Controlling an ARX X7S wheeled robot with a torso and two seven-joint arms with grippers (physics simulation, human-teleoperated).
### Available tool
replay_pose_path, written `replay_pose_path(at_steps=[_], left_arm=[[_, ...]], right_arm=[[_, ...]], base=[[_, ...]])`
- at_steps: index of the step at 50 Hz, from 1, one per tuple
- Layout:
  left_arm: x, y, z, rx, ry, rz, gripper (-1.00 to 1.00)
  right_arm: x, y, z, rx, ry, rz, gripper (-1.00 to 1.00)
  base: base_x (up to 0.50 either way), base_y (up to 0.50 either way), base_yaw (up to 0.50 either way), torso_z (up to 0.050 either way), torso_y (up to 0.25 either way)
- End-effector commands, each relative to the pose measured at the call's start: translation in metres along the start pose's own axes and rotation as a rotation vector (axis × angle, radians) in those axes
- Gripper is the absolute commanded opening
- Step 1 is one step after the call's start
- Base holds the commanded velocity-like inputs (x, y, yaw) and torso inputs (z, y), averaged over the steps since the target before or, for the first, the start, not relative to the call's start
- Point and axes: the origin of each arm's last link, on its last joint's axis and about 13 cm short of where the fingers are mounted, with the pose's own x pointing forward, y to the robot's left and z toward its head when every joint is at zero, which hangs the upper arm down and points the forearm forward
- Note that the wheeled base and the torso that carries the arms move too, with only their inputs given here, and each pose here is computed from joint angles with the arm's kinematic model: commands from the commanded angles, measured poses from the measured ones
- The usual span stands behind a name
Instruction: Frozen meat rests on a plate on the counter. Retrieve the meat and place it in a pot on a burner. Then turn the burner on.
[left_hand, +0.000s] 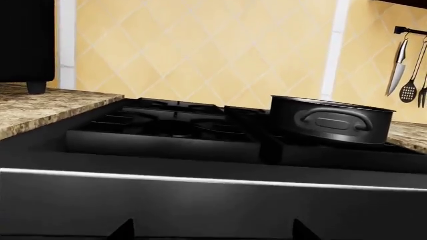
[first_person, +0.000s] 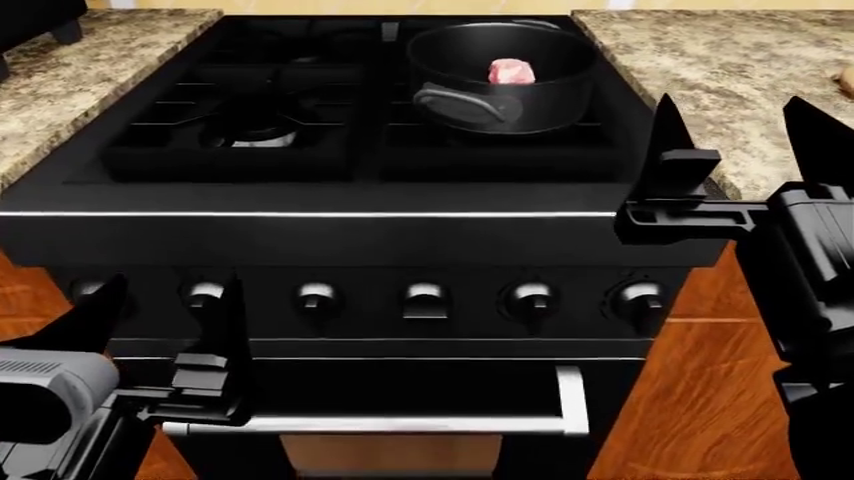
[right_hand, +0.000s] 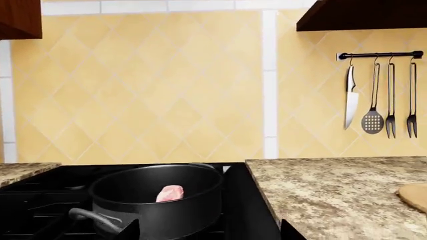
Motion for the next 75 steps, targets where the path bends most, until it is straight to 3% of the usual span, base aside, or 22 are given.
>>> replay_pose_path(at_steps=[1, 75], left_arm=[[-0.001, -0.001, 0.000, 0.002, -0.001, 0.000, 1.00], [-0.001, -0.016, -0.001, 0.025, 0.012, -0.072, 1.00]], right_arm=[[-0.002, -0.001, -0.001, -0.002, 0.002, 0.002, 1.00], [-0.032, -0.018, -0.035, -0.045, 0.150, -0.065, 1.00]], base=[[0.00, 0.00, 0.00, -0.050, 0.000], [0.00, 0.00, 0.00, -0.050, 0.000]])
